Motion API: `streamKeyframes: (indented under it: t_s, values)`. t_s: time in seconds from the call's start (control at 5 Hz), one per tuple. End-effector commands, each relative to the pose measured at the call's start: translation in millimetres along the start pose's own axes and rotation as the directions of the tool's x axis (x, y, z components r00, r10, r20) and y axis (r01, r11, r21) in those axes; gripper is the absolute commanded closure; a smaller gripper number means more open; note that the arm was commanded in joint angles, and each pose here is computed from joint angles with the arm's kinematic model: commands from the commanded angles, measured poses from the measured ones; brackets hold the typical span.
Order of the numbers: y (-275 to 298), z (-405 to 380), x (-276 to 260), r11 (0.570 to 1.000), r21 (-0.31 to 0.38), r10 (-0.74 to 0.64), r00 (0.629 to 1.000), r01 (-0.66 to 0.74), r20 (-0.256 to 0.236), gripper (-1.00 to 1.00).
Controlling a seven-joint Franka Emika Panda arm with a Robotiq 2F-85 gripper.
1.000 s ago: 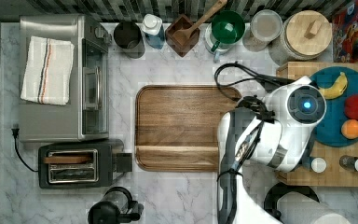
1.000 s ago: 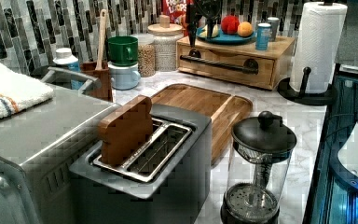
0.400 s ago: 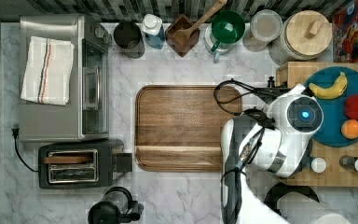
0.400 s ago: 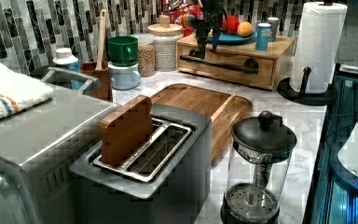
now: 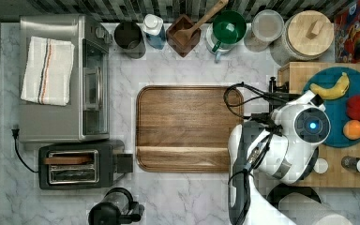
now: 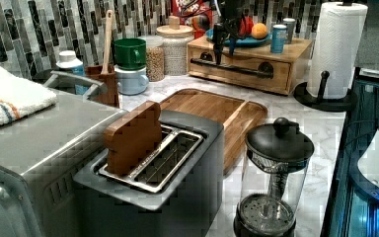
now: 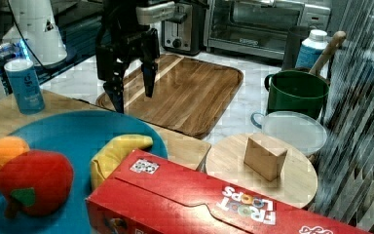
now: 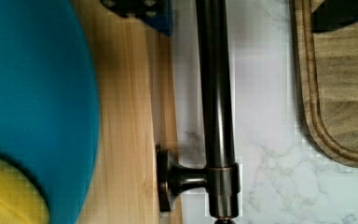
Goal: Open the drawer.
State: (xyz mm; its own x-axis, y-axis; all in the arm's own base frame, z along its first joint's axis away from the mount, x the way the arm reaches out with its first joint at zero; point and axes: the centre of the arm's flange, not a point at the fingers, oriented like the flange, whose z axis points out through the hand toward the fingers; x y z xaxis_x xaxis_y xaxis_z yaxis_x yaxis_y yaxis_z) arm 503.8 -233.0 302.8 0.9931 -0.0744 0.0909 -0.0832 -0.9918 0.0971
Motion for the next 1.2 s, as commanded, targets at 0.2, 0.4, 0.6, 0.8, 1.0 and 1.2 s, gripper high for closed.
streamKeyframes:
  t_s: [0.2, 0.4, 0.6, 0.8, 1.0, 1.2]
  values:
    - [-26.3, 28.8, -10.6, 0.999, -0.023, -0.022, 0.999, 0.022, -0.034, -1.0]
    - [-11.7, 41.4, -13.6, 0.998, -0.02, -0.054, 0.997, 0.054, -0.046, -1.0]
    - [-13.5, 45.5, -10.7, 0.998, -0.025, -0.053, 0.998, 0.052, -0.045, -1.0]
    - [-25.1, 47.4, -8.1, 0.999, -0.017, -0.039, 0.998, 0.038, -0.049, -1.0]
    - [-47.6, 45.2, -4.0, 1.0, 0.002, -0.021, 0.999, 0.021, -0.038, -1.0]
    - [-80.2, 38.9, -1.2, 1.0, 0.026, -0.01, 1.0, 0.01, -0.027, -1.0]
